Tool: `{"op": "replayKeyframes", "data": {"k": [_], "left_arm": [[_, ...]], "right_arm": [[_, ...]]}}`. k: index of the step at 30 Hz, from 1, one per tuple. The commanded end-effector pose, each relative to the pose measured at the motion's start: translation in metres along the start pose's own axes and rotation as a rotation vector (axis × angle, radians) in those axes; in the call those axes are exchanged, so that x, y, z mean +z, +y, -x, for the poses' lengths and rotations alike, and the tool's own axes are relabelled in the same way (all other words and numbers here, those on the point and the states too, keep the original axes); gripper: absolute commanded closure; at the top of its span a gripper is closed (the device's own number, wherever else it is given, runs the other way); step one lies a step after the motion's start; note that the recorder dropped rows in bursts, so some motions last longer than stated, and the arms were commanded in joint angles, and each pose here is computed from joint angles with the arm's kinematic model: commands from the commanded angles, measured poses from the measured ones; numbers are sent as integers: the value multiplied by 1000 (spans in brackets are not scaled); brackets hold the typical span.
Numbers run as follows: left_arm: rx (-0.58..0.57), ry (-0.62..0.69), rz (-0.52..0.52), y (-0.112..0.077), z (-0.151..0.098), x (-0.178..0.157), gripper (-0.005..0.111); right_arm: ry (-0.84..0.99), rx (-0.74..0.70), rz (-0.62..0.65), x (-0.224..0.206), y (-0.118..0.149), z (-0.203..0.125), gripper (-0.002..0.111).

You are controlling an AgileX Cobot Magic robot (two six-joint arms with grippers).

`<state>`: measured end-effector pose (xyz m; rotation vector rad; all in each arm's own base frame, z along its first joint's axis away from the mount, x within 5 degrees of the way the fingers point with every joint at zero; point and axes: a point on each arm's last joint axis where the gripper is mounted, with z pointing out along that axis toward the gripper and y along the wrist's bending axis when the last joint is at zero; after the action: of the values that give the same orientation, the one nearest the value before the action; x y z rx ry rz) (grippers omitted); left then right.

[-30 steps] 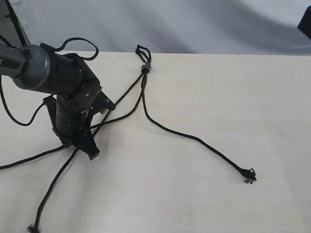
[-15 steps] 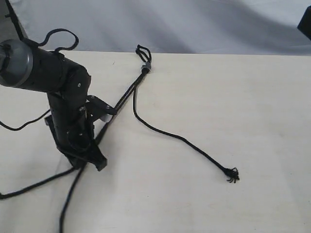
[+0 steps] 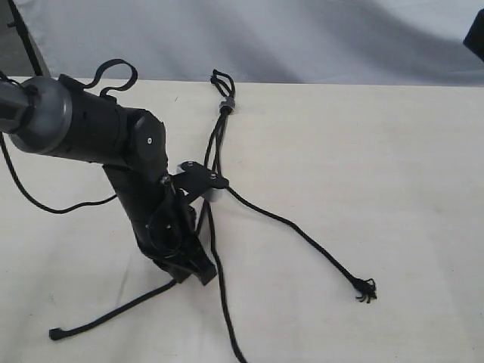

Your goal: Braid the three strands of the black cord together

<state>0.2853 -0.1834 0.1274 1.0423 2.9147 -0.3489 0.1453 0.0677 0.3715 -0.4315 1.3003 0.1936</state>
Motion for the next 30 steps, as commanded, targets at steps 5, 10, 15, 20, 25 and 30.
{"op": "replayKeyframes", "data": {"k": [5,10,15,20,25,30], "left_arm": [[-62,185,44,13,-28,-1,107],[-52,156,65,15,-28,2,107],[-51,140,71,15,-26,2,107],[-67,137,59,14,-26,3,103],[-74,142,52,14,-26,3,69],[-45,168,45,12,-25,-7,50]], "right_arm": [[-6,-5,-5,0,-1,0,109],[-6,-5,-5,0,-1,0,109],[-6,-5,-5,0,-1,0,109],[-6,-5,-5,0,-1,0,109],[-6,-5,-5,0,-1,0,109],[-6,-5,-5,0,-1,0,109]]}}
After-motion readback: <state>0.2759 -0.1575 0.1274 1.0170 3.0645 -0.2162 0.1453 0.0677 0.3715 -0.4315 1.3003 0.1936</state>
